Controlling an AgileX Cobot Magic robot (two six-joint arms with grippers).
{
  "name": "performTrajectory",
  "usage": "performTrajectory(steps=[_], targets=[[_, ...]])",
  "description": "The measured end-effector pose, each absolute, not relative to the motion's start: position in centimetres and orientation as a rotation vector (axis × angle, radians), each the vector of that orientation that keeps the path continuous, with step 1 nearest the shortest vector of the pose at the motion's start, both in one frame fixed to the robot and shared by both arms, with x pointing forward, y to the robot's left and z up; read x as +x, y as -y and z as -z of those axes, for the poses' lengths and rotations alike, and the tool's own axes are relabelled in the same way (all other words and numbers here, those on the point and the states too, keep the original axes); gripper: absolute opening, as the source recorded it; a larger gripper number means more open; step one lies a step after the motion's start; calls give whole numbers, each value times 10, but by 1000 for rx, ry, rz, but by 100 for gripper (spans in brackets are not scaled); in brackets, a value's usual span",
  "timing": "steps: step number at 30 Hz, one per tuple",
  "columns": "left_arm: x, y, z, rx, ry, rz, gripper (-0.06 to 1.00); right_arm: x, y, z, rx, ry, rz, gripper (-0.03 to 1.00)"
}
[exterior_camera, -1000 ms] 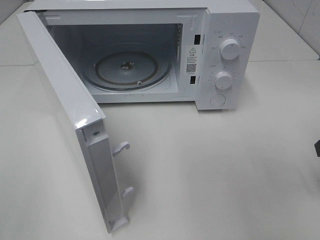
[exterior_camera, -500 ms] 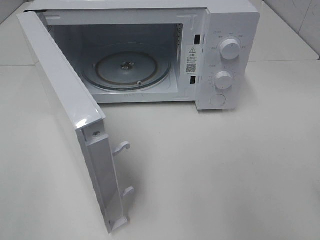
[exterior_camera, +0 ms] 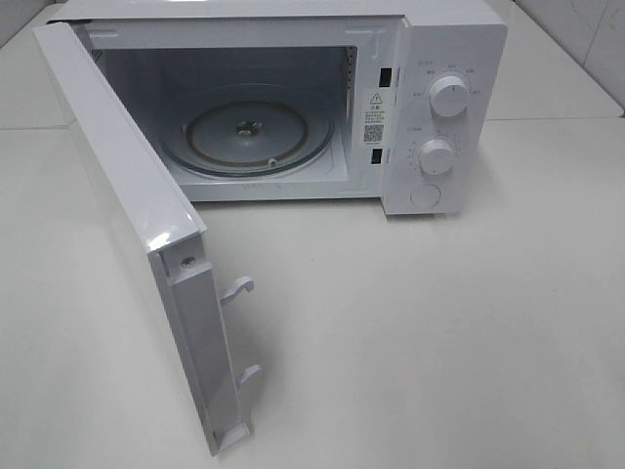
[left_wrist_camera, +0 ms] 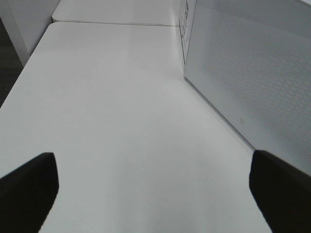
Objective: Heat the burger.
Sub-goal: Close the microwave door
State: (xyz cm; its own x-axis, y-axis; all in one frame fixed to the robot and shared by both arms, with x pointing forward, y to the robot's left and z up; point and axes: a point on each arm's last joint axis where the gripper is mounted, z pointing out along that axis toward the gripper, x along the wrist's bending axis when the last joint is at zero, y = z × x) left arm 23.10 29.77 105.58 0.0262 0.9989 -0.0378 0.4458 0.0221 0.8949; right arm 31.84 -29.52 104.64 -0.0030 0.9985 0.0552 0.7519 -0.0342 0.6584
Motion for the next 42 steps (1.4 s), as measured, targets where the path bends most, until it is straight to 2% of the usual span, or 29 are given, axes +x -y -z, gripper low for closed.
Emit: performTrajectory(steps=[24,40,42], targets=[[231,-298,-1056,1531,-1526,-905,99,241,296,-1049,1592,-1586,-917,76],[231,-298,-1056,1531,-1526,-905,99,234,296,-1049,1567,-1554,-939,76],[231,-298,-1056,1531,-1526,-905,99,234,296,-1049,1575,-1548,-943,80]])
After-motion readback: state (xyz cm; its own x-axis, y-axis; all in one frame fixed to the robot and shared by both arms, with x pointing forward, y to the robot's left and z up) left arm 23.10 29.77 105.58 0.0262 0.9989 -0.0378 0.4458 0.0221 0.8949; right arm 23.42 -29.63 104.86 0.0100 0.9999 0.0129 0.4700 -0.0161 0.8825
